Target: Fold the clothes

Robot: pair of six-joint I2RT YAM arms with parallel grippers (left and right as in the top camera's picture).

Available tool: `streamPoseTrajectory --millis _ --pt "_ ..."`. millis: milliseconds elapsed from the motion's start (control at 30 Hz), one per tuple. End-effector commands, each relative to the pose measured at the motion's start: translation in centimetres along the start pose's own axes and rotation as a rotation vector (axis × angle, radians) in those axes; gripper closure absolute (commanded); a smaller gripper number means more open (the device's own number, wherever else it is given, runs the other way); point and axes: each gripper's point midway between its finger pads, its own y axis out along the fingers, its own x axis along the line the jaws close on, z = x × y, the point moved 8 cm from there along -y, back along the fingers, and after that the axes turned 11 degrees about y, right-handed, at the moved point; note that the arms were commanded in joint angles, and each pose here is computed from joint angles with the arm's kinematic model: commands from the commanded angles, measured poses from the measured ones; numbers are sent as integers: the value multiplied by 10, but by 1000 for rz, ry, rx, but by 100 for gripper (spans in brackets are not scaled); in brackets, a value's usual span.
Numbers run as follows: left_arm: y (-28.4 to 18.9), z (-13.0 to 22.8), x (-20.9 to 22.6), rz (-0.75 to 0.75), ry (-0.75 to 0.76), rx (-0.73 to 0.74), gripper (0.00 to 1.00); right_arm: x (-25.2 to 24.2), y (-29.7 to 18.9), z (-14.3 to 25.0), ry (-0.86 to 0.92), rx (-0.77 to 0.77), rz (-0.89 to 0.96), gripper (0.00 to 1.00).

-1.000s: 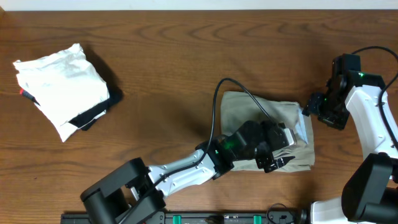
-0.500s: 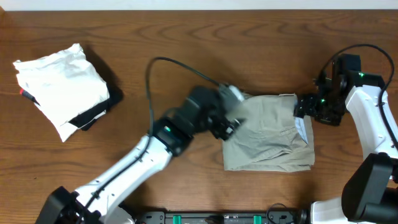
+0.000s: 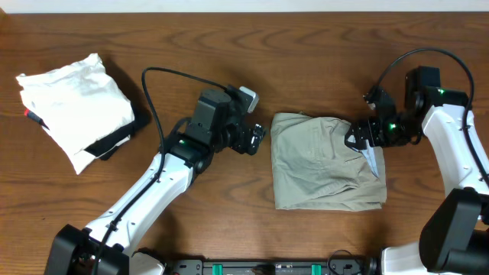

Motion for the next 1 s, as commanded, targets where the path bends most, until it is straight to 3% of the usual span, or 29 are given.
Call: streamPoseTrajectory --millis 0,233,433,800,967 --pt "1 2 0 7 -24 20 12 6 -7 1 -49 2 -2 16" --pt "1 3 0 8 -25 23 12 19 -49 -3 -25 -95 47 15" --pt "1 2 0 8 -25 23 12 32 -56 6 -48 -91 -22 12" --pt "1 3 0 8 -25 23 12 19 -11 6 -52 -53 -22 12" --pt "1 3 0 8 -25 23 12 -3 23 6 65 -13 50 14"
